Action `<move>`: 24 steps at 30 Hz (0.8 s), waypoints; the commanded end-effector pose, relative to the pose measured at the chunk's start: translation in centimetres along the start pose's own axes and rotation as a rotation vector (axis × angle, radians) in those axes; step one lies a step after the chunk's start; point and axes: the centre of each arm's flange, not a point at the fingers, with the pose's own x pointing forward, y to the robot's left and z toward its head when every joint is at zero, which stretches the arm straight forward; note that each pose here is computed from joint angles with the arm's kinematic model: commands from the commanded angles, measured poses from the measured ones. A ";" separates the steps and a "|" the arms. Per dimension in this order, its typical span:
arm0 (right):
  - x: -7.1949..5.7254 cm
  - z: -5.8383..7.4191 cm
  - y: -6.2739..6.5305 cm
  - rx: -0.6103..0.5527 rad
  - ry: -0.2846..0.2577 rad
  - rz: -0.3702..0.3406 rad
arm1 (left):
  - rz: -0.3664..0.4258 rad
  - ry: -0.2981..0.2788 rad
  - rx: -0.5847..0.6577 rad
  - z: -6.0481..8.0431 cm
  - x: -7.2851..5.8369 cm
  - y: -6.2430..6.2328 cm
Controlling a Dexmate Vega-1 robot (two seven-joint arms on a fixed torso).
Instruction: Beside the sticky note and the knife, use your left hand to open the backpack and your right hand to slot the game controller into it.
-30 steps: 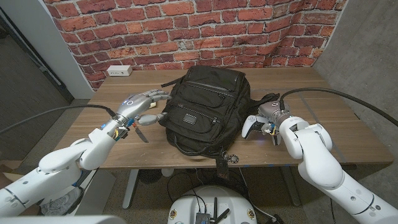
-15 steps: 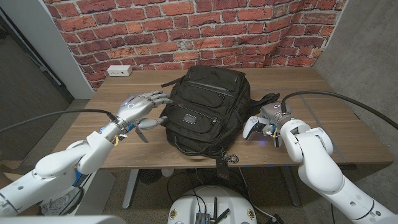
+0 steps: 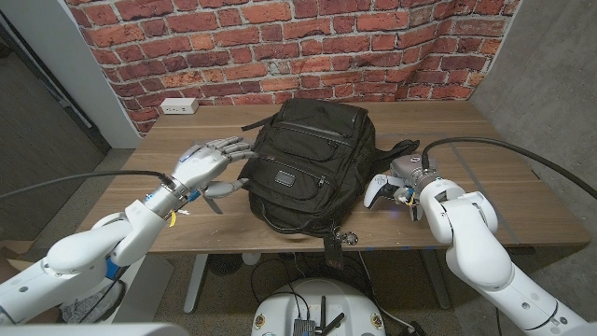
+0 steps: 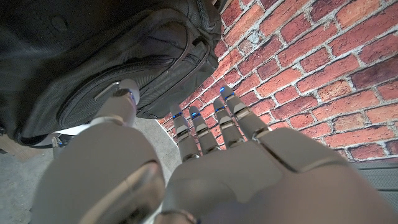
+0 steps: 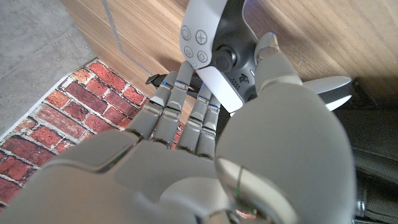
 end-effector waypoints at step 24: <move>0.6 0.5 0.7 0.012 0.004 0.031 | -0.028 -0.040 0.104 0.4 -1.7 0.0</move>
